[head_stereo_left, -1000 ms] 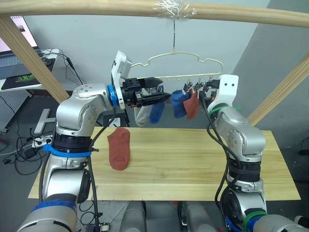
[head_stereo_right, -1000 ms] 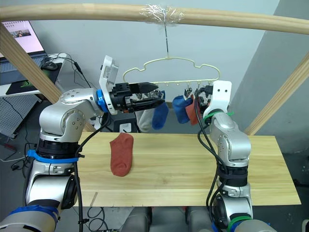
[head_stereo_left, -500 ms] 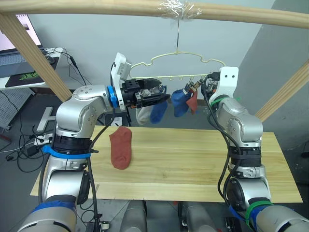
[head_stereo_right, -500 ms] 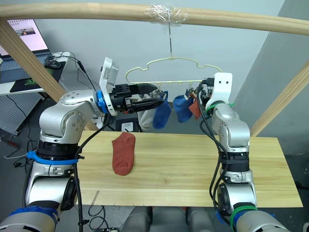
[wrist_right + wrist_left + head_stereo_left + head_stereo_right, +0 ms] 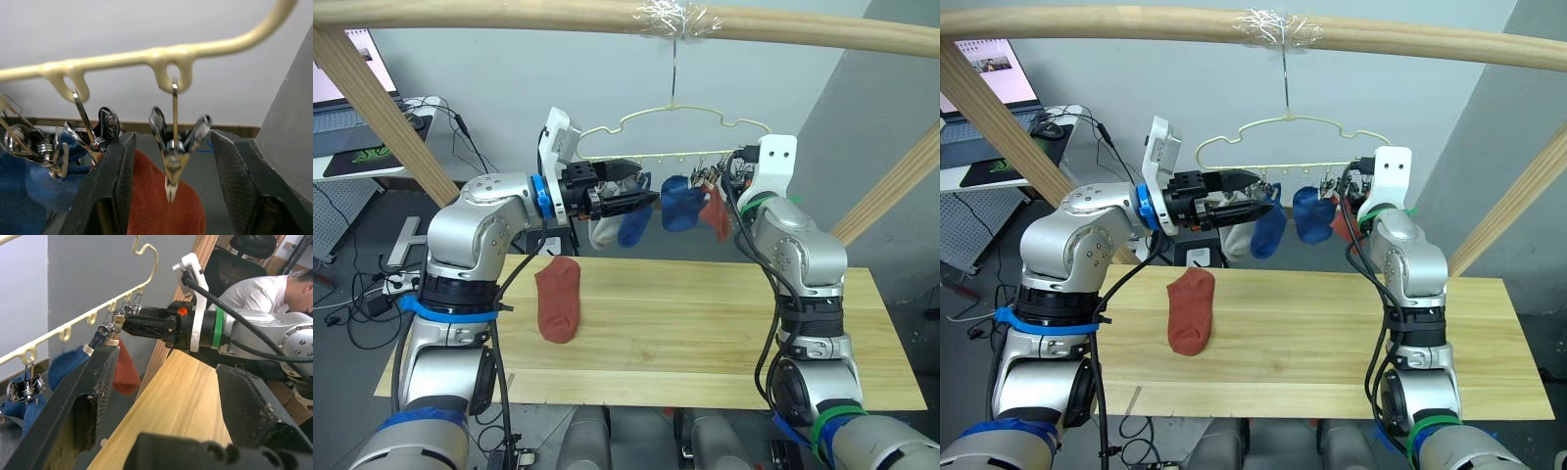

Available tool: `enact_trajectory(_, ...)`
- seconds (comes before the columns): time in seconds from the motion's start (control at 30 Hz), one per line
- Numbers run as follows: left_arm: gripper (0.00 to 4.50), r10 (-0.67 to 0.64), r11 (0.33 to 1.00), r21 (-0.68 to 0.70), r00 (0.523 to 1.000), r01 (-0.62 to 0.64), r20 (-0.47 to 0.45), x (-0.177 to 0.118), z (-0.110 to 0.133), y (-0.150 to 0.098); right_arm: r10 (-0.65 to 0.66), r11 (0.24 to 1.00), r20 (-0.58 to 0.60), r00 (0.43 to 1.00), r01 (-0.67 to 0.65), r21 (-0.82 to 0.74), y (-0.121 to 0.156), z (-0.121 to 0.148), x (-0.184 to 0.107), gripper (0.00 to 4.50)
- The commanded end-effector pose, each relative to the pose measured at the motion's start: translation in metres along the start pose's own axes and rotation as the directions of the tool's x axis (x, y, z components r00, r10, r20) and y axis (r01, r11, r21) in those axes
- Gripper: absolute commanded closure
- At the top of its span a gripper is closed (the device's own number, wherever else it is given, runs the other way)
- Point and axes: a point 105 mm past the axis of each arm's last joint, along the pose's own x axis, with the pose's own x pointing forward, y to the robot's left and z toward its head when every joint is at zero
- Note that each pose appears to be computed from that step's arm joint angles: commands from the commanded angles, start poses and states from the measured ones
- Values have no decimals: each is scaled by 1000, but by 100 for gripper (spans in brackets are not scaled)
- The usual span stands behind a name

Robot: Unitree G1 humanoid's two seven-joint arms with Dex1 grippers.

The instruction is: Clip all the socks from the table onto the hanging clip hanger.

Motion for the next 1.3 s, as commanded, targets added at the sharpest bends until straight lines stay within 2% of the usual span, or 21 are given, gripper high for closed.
enact_trajectory(0.03, 90, 0, 999, 50, 1000, -1, 21, 0, 11, -2, -34, 999, 64, 997, 34, -4, -6, 18, 1, 202)
enact_trajectory(0.6, 90, 20, 998, 56, 1000, -21, 14, -2, 9, -1, -63, 998, 81, 995, 60, 36, -7, 30, 18, 202)
enact_trajectory(0.93, 90, 26, 998, 61, 1000, -27, 12, -1, 8, 0, -39, 996, 80, 996, 33, 81, 2, 35, 17, 202)
enact_trajectory(1.3, 90, 25, 998, 64, 1000, -26, 13, 1, 6, 1, -62, 995, 35, 997, 60, 76, 2, 24, 8, 202)
